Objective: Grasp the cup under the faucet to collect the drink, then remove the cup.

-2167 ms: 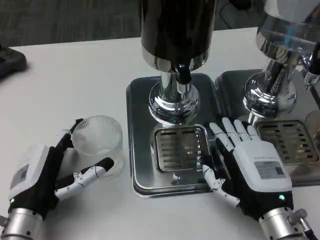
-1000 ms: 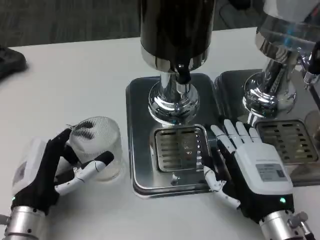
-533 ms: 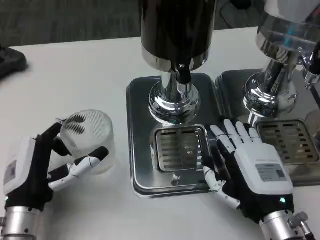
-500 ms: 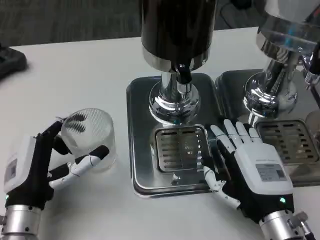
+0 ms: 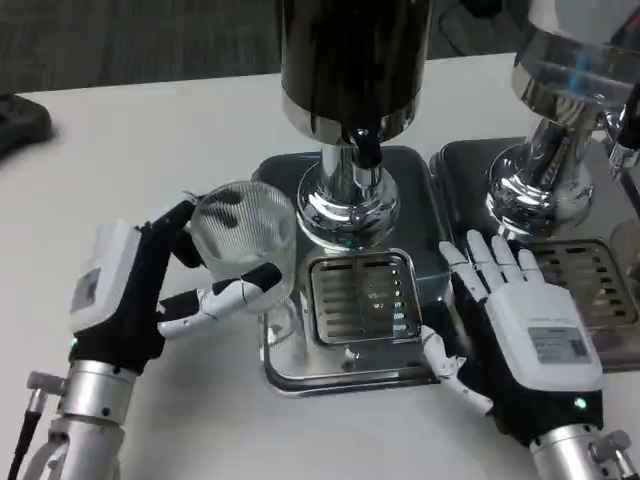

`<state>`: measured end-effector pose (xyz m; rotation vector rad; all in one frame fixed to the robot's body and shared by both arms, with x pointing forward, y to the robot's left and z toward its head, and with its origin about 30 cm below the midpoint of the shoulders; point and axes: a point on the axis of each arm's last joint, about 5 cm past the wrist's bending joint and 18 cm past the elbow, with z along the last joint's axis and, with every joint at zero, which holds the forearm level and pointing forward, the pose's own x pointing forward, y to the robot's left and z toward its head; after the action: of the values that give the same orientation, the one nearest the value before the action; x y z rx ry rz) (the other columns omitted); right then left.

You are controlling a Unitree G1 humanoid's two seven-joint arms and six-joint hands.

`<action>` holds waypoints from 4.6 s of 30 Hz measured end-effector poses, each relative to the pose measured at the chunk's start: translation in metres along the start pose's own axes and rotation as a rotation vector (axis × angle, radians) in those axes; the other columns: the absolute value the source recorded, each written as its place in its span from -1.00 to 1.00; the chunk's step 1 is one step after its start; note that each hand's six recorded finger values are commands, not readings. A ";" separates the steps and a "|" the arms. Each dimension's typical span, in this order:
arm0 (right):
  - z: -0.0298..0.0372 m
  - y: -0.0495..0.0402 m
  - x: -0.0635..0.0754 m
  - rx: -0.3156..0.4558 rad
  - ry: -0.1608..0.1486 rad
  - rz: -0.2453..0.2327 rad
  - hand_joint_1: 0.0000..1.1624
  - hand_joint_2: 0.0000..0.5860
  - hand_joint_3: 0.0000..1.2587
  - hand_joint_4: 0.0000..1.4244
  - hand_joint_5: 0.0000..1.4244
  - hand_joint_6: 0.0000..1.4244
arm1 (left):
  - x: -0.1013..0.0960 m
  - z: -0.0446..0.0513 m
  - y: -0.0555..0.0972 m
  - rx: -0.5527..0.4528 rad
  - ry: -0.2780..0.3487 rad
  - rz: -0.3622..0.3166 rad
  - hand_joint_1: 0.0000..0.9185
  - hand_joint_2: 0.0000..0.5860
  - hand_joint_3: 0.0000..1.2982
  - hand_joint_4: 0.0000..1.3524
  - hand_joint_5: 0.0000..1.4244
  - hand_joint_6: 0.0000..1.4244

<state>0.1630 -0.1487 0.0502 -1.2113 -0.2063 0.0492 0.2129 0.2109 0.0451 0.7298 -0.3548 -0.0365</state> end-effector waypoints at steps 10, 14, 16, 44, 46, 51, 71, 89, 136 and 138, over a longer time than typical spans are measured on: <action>-0.0001 0.0001 0.000 -0.002 0.006 -0.002 -0.69 0.72 -0.80 -1.00 -1.00 -1.00 | 0.017 0.0066 -0.014 0.037 -0.058 -0.124 -0.06 -0.51 -0.35 -0.29 0.06 0.11; -0.0003 0.0004 -0.001 -0.002 0.014 -0.004 -0.69 0.72 -0.80 -1.00 -1.00 -1.00 | 0.023 0.0095 -0.021 0.035 -0.065 -0.154 -0.07 -0.51 -0.35 -0.29 0.06 0.10; 0.0000 0.0006 -0.001 0.000 0.015 -0.004 -0.69 0.72 -0.80 -1.00 -1.00 -1.00 | 0.025 0.0101 -0.022 0.046 -0.072 -0.173 -0.07 -0.51 -0.35 -0.29 0.06 0.10; 0.0032 0.0030 0.000 0.029 0.033 -0.007 -0.69 0.72 -0.80 -1.00 -1.00 -1.00 | 0.030 0.0056 -0.022 0.133 -0.038 -0.248 -0.88 -0.88 -0.76 -0.72 -0.31 -0.29; 0.0038 0.0030 0.001 0.030 0.030 -0.008 -0.69 0.72 -0.80 -1.00 -1.00 -1.00 | 0.027 0.0041 -0.020 0.130 -0.029 -0.246 -0.93 -0.92 -0.77 -0.74 -0.33 -0.29; 0.0044 0.0031 0.001 0.033 0.029 -0.009 -0.69 0.72 -0.80 -1.00 -1.00 -1.00 | 0.021 0.0010 -0.013 0.111 -0.012 -0.205 -0.98 -0.96 -0.77 -0.74 -0.36 -0.39; 0.0041 0.0035 0.002 0.033 0.028 -0.007 -0.68 0.78 -0.80 -1.00 -1.00 -1.00 | 0.034 0.0186 0.054 -0.204 -0.253 0.063 -1.00 -0.60 -0.68 -0.71 -0.50 -0.59; 0.0045 0.0040 0.003 0.046 0.035 -0.006 -0.67 0.78 -0.80 -1.00 -1.00 -1.00 | 0.055 0.0428 0.047 -0.341 -0.389 -0.217 -1.00 -0.52 -0.59 -0.73 -0.64 -0.68; 0.0010 -0.0115 0.013 0.607 0.140 -0.029 -0.50 0.32 -0.91 -1.00 -1.00 -0.96 | 0.079 0.0673 0.053 -0.074 -0.558 -0.403 -1.00 -0.48 -0.50 -0.72 -0.59 -0.68; 0.0006 -0.0120 0.014 0.612 0.130 -0.026 -0.47 0.25 -0.93 -1.00 -1.00 -0.96 | 0.080 0.0681 0.053 -0.061 -0.563 -0.405 -1.00 -0.47 -0.50 -0.72 -0.59 -0.68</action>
<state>0.1761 -0.1503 0.0635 -0.5986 -0.0817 0.0086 0.2605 0.1944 0.1514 0.7137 -0.7332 -0.6424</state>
